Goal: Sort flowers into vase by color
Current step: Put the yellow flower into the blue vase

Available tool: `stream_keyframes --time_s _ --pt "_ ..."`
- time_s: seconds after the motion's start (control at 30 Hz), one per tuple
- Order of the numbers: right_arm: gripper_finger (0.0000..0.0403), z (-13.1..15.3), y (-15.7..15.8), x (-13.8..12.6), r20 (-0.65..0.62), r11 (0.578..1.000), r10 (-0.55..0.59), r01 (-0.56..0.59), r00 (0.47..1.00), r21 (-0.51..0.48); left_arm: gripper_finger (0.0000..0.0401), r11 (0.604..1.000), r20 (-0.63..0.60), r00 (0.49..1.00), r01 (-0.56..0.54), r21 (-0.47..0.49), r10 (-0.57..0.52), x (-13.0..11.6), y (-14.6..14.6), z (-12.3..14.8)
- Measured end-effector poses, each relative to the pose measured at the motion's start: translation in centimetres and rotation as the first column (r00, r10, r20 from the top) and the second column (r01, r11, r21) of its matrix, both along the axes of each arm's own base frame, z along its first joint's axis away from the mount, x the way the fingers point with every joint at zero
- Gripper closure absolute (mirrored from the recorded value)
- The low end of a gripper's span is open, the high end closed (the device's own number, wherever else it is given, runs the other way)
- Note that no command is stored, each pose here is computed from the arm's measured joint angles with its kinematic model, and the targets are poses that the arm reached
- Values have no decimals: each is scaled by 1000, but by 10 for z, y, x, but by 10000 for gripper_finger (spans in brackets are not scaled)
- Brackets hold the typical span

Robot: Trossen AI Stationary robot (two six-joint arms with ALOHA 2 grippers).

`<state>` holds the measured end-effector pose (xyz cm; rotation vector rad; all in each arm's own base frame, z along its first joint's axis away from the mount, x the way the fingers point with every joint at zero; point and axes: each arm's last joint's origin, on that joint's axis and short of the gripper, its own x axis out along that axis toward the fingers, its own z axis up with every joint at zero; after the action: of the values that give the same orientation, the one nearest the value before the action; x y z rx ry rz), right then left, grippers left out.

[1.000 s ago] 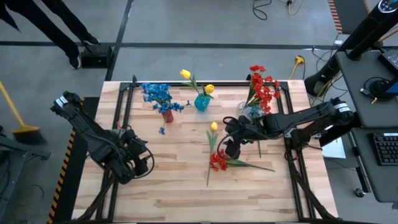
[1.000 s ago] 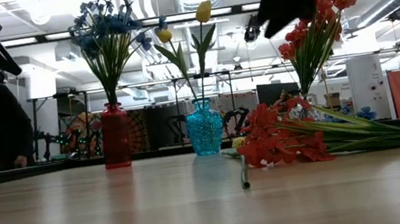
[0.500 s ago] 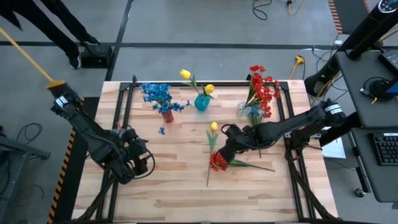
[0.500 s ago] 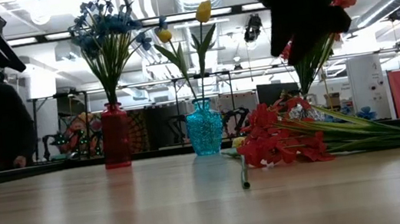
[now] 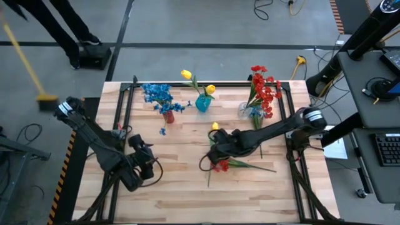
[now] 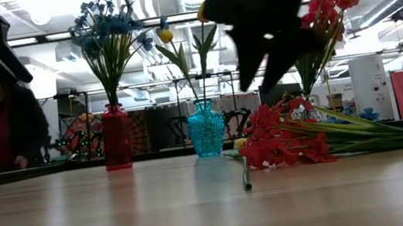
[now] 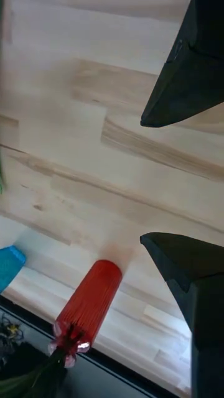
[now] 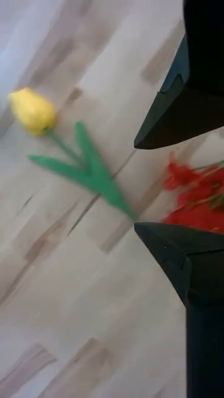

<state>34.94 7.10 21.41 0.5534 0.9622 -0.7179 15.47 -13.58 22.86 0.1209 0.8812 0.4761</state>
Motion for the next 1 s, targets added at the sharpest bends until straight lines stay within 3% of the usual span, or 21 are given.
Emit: stream_keyframes --time_s 0.23,0.4,0.67,1.0 --pt "207 -15 -25 30 -57 999 -27 26 998 -31 129 1000 -2 1000 14 2 -14 9 -17 -18" --pt "206 -30 -44 35 -109 997 -70 72 992 19 129 1000 16 1000 24 -19 -23 14 -31 -31" --pt "206 -32 -49 39 -78 994 -103 104 992 16 129 1000 10 1000 -7 -20 7 21 -43 -53" --pt "206 -39 -50 38 -42 988 -156 157 987 12 129 1000 69 997 22 -19 -20 23 -58 -46"
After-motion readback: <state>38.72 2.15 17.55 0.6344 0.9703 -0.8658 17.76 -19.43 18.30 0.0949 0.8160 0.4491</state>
